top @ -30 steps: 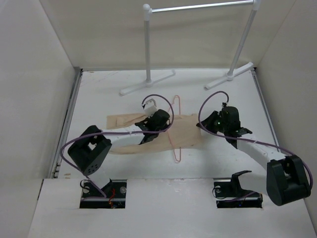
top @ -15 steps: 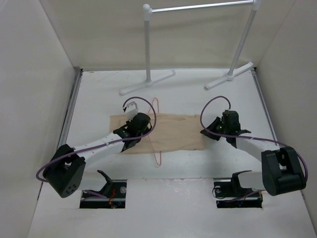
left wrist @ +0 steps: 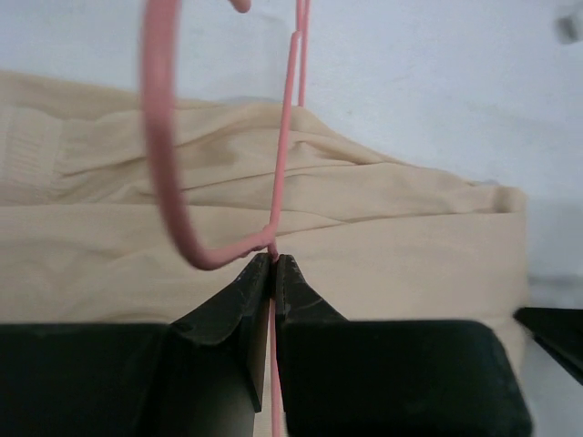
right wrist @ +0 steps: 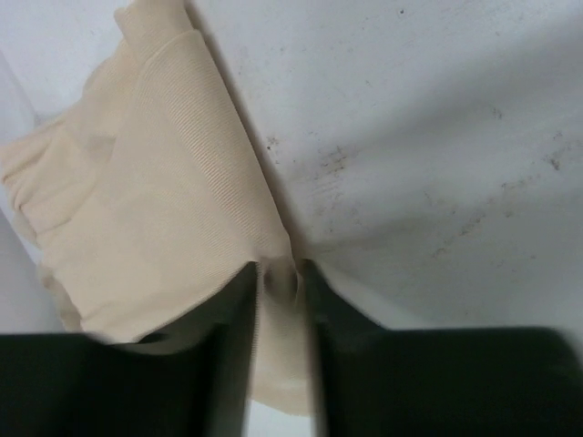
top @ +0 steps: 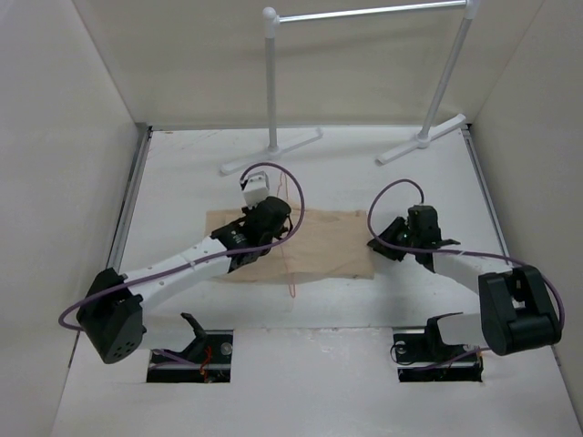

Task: Place the trousers on the hanger
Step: Place the hanger at the clothesline.

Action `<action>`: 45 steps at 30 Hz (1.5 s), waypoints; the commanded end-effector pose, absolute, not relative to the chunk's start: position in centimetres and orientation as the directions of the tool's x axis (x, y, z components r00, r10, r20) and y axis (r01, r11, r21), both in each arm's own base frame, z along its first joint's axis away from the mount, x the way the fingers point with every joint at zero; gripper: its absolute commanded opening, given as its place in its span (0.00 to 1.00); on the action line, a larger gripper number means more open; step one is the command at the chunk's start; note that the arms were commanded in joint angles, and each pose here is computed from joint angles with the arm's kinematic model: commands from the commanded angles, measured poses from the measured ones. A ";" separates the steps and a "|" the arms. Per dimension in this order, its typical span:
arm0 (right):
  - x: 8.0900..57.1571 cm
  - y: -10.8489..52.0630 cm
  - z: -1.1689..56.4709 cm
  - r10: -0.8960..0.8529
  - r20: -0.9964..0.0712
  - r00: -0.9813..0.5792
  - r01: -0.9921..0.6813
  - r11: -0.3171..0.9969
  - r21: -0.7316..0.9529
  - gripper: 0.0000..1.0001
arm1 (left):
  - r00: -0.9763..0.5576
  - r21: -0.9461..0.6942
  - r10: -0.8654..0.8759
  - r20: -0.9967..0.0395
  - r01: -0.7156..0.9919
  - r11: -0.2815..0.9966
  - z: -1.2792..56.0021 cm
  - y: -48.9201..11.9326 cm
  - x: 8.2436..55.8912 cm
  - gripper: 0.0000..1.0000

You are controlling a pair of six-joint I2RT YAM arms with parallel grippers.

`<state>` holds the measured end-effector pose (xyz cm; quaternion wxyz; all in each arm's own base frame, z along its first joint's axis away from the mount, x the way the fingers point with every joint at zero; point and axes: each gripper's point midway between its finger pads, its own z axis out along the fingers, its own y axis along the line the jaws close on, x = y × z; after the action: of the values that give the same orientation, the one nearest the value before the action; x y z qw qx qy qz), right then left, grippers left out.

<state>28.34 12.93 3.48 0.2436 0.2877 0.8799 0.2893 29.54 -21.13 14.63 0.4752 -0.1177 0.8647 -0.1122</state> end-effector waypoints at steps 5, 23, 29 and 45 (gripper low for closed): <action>28.7 13.2 12.4 0.647 -0.399 -0.649 0.208 0.656 0.726 0.58 | -0.351 -0.390 -0.352 -0.868 0.042 0.920 30.9 -22.3 29.5 0.00; 20.3 27.1 41.3 0.388 -0.714 -0.583 -0.571 0.429 0.700 0.68 | -0.388 -0.439 -0.315 -0.866 0.289 0.851 46.0 -24.7 26.9 0.00; 19.2 31.7 42.2 0.314 -0.722 -0.616 -0.634 0.347 0.691 0.65 | -0.402 -0.445 -0.306 -0.863 0.319 0.837 45.5 -26.3 26.6 0.00; 19.4 35.7 38.8 0.287 -0.659 -0.695 -0.582 0.313 0.751 0.15 | -0.423 -0.459 -0.308 -0.852 0.322 0.828 43.3 -27.5 27.3 0.00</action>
<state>19.47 35.03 36.14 0.3548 -0.1009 0.7523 0.5459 27.22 -27.64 39.02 0.4965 0.0266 0.8335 -0.2408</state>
